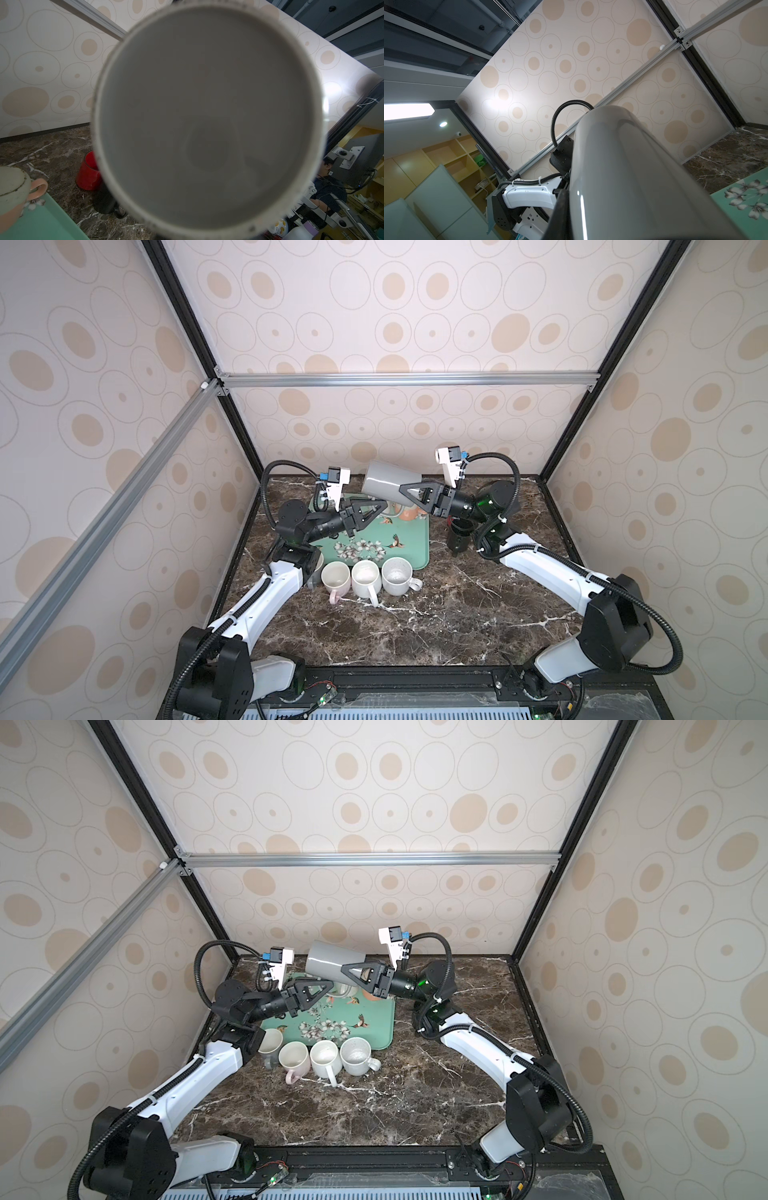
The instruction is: Turn the mug right side up
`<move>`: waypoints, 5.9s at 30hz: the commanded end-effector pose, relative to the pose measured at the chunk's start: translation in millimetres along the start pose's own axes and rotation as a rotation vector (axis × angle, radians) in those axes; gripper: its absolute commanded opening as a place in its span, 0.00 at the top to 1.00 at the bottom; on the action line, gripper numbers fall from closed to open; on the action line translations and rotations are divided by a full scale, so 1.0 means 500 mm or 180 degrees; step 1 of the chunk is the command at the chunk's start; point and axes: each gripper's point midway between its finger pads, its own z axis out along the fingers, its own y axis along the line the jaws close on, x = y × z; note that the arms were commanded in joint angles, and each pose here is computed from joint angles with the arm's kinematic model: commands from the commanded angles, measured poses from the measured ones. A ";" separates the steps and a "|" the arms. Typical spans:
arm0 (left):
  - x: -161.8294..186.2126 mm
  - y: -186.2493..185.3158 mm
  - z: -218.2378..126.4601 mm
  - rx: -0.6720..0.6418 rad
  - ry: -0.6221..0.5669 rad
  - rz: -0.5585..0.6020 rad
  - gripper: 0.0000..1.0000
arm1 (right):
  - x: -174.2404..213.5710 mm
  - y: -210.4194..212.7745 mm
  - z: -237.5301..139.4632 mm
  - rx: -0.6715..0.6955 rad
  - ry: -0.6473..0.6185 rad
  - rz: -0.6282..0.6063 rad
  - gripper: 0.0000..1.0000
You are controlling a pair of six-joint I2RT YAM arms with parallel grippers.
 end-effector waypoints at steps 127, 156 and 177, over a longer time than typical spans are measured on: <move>0.247 0.709 0.010 -0.4335 0.1768 0.0407 0.45 | 0.127 -0.251 -0.536 0.4483 0.0874 -0.0666 0.53; 0.259 0.629 -0.032 -0.4037 0.1511 0.0549 0.92 | 0.180 -0.249 -0.501 0.4090 0.0904 -0.0117 0.51; 0.280 0.552 -0.084 -0.3615 0.1313 0.0438 0.45 | 0.216 -0.254 -0.461 0.3707 0.0923 0.0332 0.51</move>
